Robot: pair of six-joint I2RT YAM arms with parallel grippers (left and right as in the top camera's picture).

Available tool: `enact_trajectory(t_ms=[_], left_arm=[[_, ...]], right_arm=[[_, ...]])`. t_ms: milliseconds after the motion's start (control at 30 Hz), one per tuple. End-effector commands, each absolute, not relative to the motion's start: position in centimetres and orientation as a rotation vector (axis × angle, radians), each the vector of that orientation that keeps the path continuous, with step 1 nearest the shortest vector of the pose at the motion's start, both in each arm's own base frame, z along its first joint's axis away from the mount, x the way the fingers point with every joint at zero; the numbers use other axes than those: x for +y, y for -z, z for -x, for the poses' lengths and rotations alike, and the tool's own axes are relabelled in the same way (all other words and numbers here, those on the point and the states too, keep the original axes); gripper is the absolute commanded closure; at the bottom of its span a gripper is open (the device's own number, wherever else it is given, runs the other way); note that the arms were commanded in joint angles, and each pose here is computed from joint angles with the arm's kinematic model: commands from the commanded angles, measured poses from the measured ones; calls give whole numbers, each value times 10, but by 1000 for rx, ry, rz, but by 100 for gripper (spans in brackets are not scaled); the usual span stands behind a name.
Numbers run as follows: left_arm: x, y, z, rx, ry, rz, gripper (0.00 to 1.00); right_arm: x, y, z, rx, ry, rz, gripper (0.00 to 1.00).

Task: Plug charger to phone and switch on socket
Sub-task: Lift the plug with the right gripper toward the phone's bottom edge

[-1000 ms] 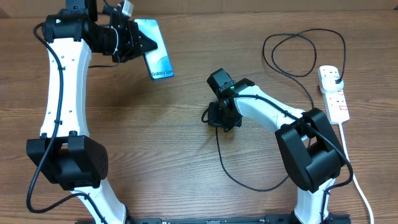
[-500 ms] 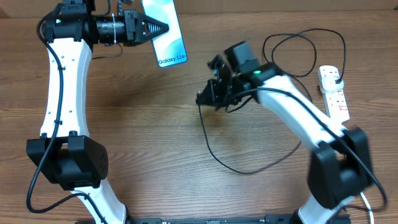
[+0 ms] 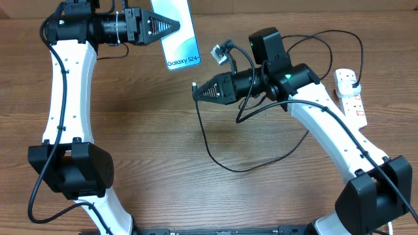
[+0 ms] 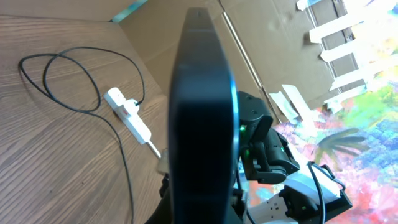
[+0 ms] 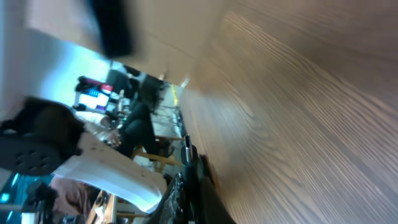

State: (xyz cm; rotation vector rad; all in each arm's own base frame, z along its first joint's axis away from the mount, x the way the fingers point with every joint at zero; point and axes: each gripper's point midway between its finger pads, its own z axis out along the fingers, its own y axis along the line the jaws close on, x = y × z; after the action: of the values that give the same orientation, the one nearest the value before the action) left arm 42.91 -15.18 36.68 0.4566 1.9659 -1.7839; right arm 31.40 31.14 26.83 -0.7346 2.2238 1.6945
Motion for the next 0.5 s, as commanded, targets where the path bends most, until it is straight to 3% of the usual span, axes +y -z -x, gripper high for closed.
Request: enact_trajectory(t_ms=[0,467], left_arm=[[-156,-386,-415,1881,1878,-529,96],[-163,-386,-412,1877,1884,-555,96]], right_arm=[[315,-300,-306,2126,-1792,779,96],[321,-315,-319,2084,-1799,724,96]])
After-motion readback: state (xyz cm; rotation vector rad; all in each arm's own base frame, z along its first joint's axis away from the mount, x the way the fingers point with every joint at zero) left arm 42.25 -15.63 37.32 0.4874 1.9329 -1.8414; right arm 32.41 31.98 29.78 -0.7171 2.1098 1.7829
